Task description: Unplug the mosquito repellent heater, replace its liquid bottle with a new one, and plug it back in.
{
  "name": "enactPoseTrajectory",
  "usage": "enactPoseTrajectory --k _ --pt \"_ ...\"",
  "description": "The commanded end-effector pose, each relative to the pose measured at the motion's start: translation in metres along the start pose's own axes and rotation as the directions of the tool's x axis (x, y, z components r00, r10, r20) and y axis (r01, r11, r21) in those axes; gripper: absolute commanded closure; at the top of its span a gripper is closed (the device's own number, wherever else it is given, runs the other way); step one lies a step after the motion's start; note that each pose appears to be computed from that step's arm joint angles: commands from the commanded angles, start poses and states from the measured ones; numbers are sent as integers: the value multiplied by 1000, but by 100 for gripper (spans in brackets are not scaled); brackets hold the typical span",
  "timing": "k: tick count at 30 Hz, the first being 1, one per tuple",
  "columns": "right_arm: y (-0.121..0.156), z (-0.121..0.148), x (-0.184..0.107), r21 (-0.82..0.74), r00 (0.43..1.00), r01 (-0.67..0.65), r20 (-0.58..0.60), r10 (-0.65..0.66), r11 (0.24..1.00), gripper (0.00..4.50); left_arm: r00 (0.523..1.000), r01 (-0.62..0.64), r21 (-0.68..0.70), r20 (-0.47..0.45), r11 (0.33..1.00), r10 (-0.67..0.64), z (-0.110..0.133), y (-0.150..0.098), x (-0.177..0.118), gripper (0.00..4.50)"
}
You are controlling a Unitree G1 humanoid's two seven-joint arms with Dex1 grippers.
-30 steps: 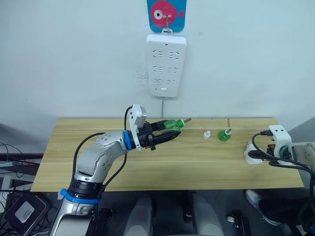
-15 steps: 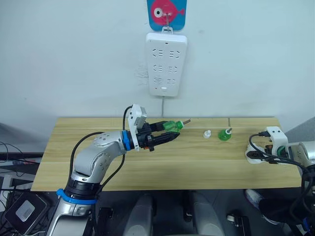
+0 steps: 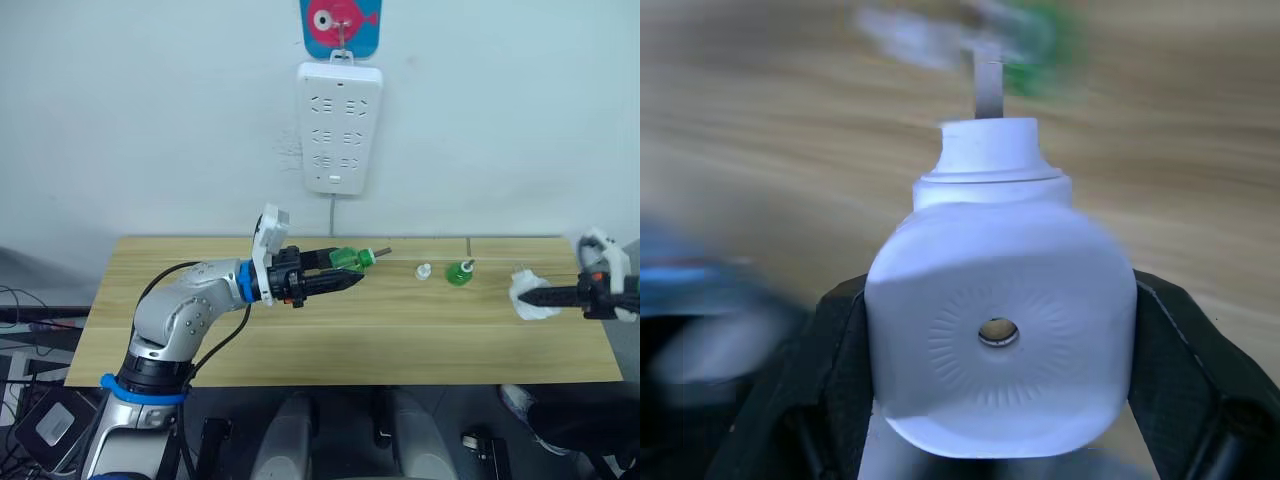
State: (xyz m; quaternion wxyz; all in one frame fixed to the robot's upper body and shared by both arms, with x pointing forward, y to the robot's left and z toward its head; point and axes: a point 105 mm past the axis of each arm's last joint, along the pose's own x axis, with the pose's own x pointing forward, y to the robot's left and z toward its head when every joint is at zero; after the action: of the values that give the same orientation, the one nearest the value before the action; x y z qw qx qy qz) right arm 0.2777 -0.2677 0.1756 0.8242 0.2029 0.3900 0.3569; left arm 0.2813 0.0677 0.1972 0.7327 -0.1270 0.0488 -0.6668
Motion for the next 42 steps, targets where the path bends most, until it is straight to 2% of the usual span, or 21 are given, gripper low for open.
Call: enactPoseTrajectory --k 1,5,17,28,42 --pt "54 29 3 -22 959 -261 109 262 965 153 991 98 -31 90 995 -95 27 -12 7 224" --pt "89 48 14 -84 889 -423 153 431 902 153 982 160 -45 105 986 -155 37 -19 17 224" --pt "122 48 23 -77 848 -508 132 514 858 153 986 161 -46 48 986 -158 21 -16 21 224" --pt "133 45 32 -81 845 -514 122 520 854 153 981 179 -29 76 983 -177 21 -14 36 224" --pt "140 36 33 -89 833 -545 61 551 834 153 976 209 -10 58 978 -208 23 -13 46 224"
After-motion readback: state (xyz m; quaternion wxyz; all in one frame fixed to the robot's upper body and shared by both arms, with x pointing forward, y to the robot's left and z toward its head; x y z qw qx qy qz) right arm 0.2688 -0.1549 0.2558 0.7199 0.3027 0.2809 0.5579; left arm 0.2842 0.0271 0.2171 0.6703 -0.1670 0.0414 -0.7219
